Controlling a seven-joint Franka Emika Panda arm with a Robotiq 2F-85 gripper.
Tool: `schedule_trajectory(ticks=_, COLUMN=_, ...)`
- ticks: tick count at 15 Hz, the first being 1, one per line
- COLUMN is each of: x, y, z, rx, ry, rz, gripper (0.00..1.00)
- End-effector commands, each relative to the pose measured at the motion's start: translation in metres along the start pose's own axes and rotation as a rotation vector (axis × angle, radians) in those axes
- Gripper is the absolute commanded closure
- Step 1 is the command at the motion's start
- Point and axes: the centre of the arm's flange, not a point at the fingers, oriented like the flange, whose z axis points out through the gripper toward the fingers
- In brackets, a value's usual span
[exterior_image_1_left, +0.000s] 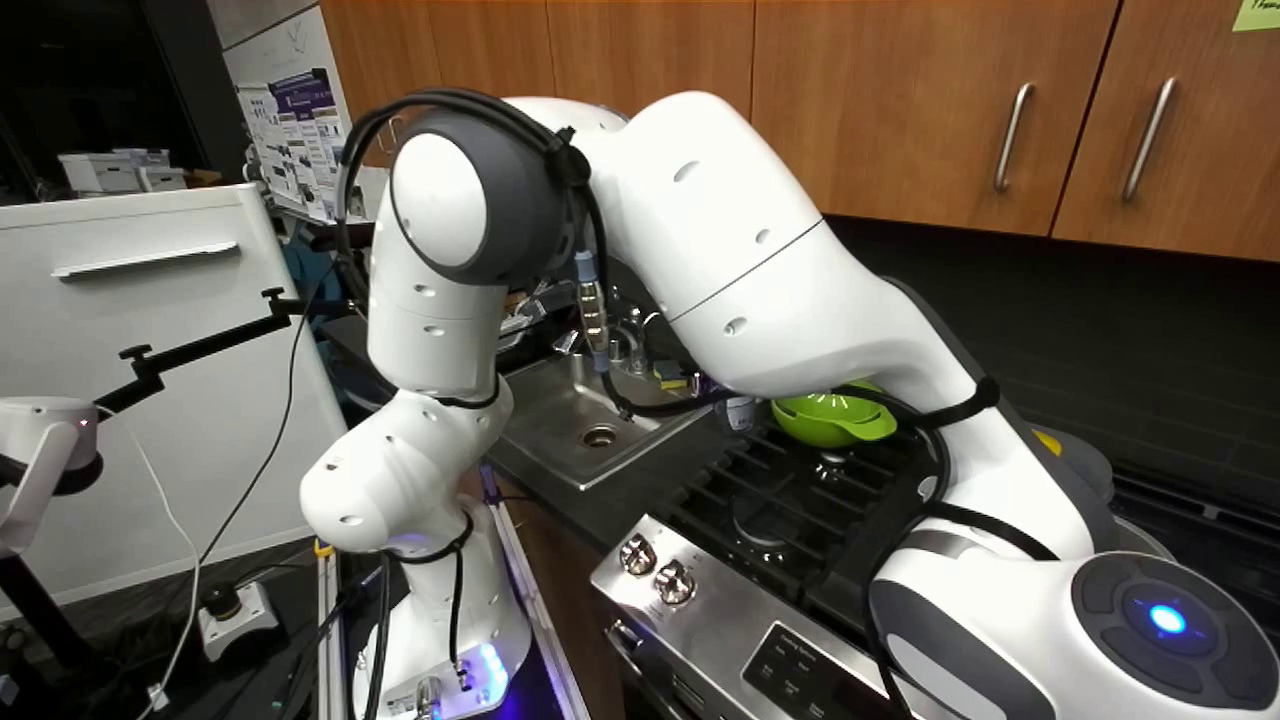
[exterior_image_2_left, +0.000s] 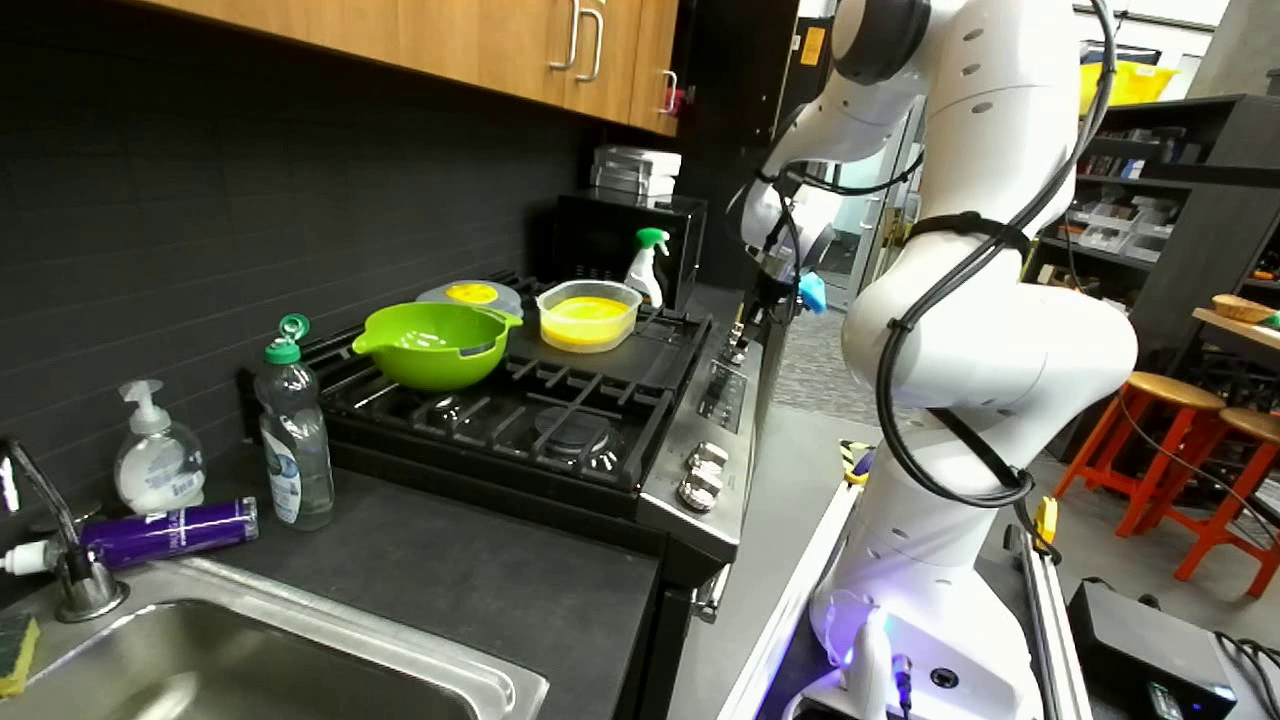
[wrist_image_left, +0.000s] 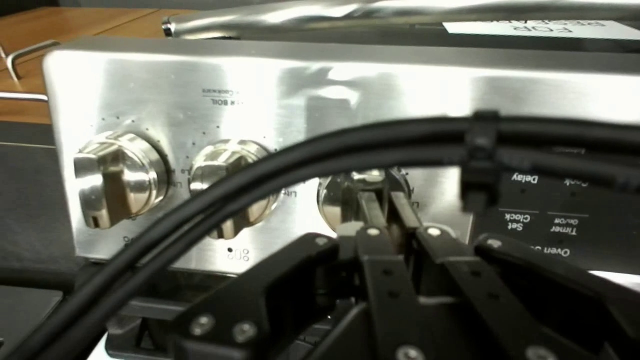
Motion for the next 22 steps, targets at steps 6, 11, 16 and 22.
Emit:
schedule_trajectory(ticks=6, x=-0.004, y=-0.005, z=0.022, rx=0.029, ry=-0.029, rz=0.03, gripper=0.74)
schedule_trajectory(ticks=11, x=-0.001, y=-0.01, z=0.024, rx=0.026, ry=-0.029, rz=0.02, gripper=0.55)
schedule_trajectory(ticks=16, x=-0.002, y=-0.015, z=0.022, rx=0.039, ry=-0.019, rz=0.017, gripper=0.38)
schedule_trajectory(ticks=22, x=-0.005, y=-0.02, z=0.022, rx=0.009, ry=-0.03, rz=-0.035, gripper=0.02)
